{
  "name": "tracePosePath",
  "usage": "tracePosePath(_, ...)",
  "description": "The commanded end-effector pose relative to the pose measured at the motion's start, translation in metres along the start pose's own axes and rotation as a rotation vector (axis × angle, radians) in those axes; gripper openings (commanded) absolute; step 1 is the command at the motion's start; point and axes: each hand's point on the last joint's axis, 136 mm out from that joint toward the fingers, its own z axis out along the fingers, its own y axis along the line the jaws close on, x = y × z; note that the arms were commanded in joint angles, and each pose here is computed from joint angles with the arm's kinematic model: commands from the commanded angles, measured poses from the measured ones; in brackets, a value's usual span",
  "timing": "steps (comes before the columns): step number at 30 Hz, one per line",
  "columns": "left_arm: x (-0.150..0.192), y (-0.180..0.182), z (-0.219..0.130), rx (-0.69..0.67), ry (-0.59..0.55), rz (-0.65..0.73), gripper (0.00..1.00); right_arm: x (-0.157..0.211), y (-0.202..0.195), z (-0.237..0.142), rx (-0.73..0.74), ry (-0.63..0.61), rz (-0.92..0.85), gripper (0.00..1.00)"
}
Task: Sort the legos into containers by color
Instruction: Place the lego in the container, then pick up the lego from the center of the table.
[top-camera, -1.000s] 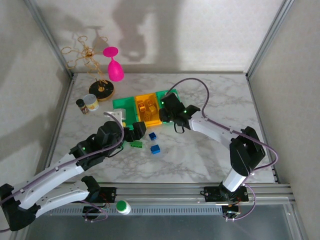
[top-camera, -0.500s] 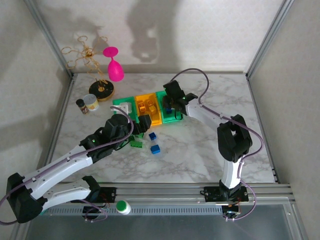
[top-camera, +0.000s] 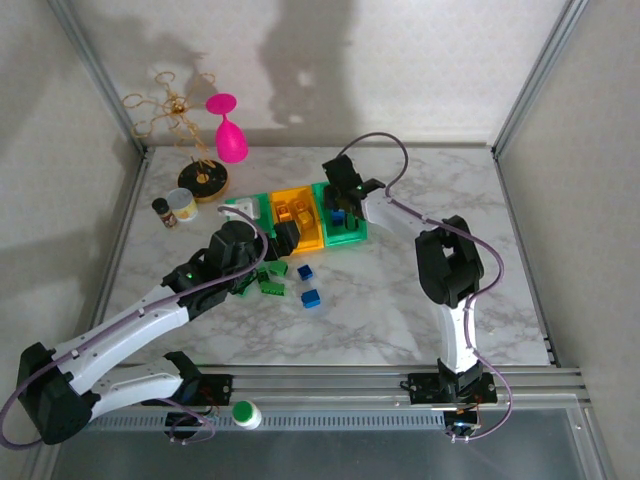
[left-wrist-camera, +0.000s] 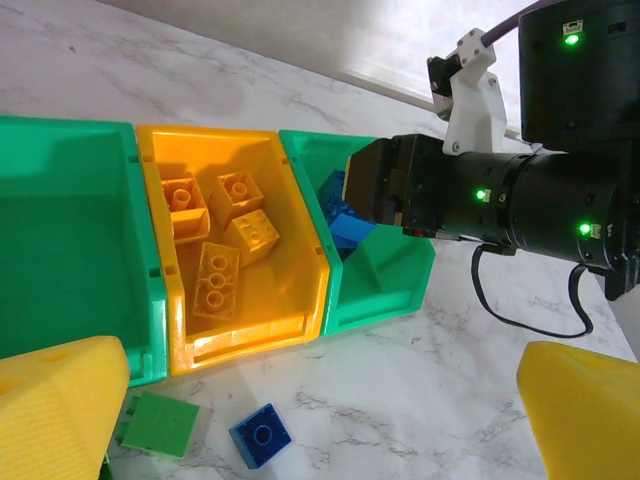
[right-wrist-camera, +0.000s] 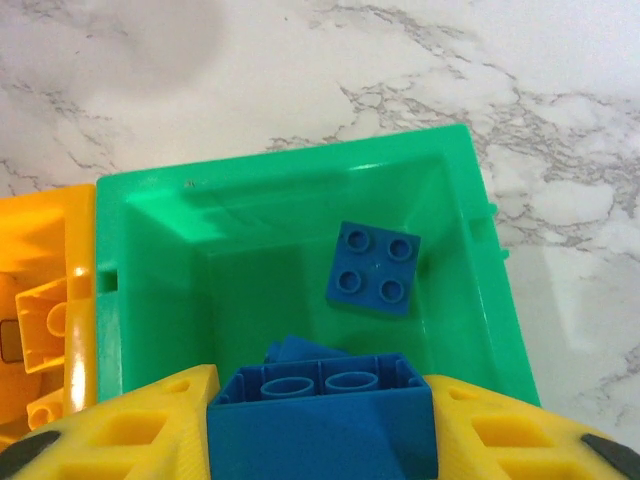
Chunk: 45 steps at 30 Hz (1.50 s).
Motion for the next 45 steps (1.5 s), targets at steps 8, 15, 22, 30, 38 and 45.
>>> tracePosePath(8, -0.012, 0.001, -0.004, 0.009, -0.039, -0.012, 1.0, -0.006, 0.0, 0.022, 0.015, 0.007, -0.025, 0.56)
tracePosePath(15, -0.016, 0.001, -0.008, 0.013, -0.05, -0.027, 1.0, -0.024, 0.004, 0.009, 0.006, -0.028, -0.033, 0.61)
tracePosePath(22, -0.021, -0.006, -0.014, 0.052, -0.054, -0.043, 1.0, -0.043, 0.006, -0.025, -0.037, -0.073, -0.017, 0.63)
tracePosePath(30, -0.013, -0.01, -0.026, 0.094, -0.019, -0.046, 0.99, -0.015, 0.008, -0.075, -0.094, -0.076, 0.004, 0.66)
tracePosePath(38, 0.012, 0.001, -0.042, 0.088, 0.045, -0.051, 1.0, 0.065, 0.033, -0.112, -0.14, -0.002, -0.01, 0.68)
tracePosePath(45, 0.022, 0.022, -0.056, 0.042, 0.049, -0.058, 1.0, 0.133, 0.064, -0.116, -0.166, 0.071, -0.062, 0.69)
